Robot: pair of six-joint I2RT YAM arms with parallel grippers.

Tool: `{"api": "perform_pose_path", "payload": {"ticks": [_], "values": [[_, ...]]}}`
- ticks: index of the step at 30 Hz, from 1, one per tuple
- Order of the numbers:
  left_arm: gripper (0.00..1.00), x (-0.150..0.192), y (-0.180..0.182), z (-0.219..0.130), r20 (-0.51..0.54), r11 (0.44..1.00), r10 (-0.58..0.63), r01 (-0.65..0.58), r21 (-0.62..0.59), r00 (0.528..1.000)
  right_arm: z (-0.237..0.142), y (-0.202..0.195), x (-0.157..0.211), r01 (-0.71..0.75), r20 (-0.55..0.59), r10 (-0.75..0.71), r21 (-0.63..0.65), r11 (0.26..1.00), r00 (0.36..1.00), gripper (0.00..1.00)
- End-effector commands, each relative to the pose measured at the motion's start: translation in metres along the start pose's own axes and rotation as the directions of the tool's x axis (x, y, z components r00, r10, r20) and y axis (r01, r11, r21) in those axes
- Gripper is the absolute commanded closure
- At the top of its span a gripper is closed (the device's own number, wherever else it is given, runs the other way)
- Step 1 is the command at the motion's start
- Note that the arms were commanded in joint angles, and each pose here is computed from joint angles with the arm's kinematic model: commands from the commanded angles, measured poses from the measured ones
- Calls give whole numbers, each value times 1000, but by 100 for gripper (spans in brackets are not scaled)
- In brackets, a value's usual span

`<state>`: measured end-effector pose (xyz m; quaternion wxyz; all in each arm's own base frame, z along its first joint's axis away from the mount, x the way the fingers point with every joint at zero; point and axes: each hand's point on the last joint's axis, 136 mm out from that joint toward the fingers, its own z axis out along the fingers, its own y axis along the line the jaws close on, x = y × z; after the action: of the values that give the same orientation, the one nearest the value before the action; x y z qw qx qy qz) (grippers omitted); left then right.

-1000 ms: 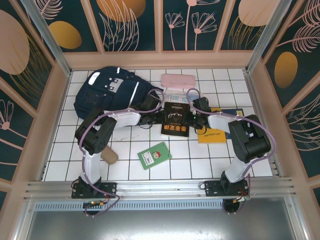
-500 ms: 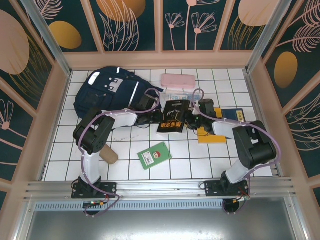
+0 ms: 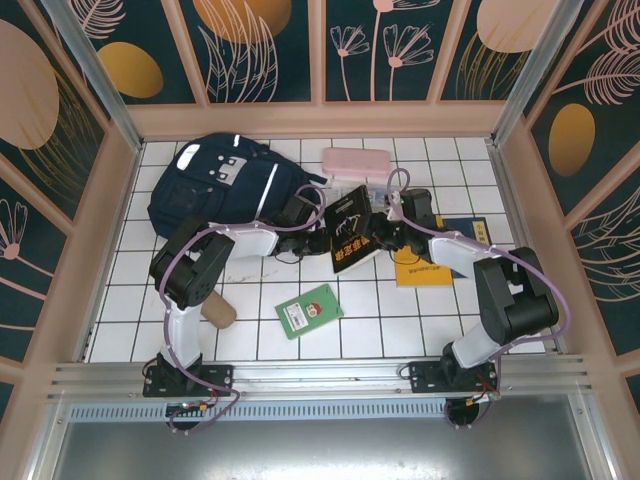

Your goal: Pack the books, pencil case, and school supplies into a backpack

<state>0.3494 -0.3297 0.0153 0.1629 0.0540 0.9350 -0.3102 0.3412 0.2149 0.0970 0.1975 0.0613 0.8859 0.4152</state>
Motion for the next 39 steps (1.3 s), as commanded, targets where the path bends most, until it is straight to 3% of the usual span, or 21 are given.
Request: {"api": "perform_pose_path", "payload": {"ticks": [1, 4, 5, 13, 18, 21, 26, 39], "values": [[87, 38, 18, 7, -127, 998, -33, 25, -62, 991, 0, 0, -6, 60, -18, -60, 41, 997, 998, 60], [85, 33, 16, 2, -111, 998, -27, 20, -65, 993, 0, -1, -6, 71, -21, -70, 51, 996, 997, 92], [84, 29, 14, -1, -100, 998, -22, 15, -68, 995, -1, -2, -7, 70, -18, -69, 54, 996, 997, 99], [77, -24, -23, -52, 45, 996, 48, -44, -83, 998, -17, 11, -13, 56, 49, -57, 15, 998, 997, 100], [58, -69, -28, -101, 182, 986, 89, -61, -154, 979, -34, 26, -21, 50, 122, -46, -29, 998, 991, 100], [52, -90, -6, -121, 235, 959, 136, -68, -276, 963, -41, 35, -23, 49, 150, -40, -54, 997, 988, 100], [51, -105, 42, -125, 200, 882, 193, -81, -463, 961, -49, 41, -25, 40, 182, -25, -79, 996, 983, 100], [50, -117, 101, -97, 73, 705, 280, -153, -692, 957, -57, 48, -20, 27, 197, -4, -114, 993, 980, 100]]}}
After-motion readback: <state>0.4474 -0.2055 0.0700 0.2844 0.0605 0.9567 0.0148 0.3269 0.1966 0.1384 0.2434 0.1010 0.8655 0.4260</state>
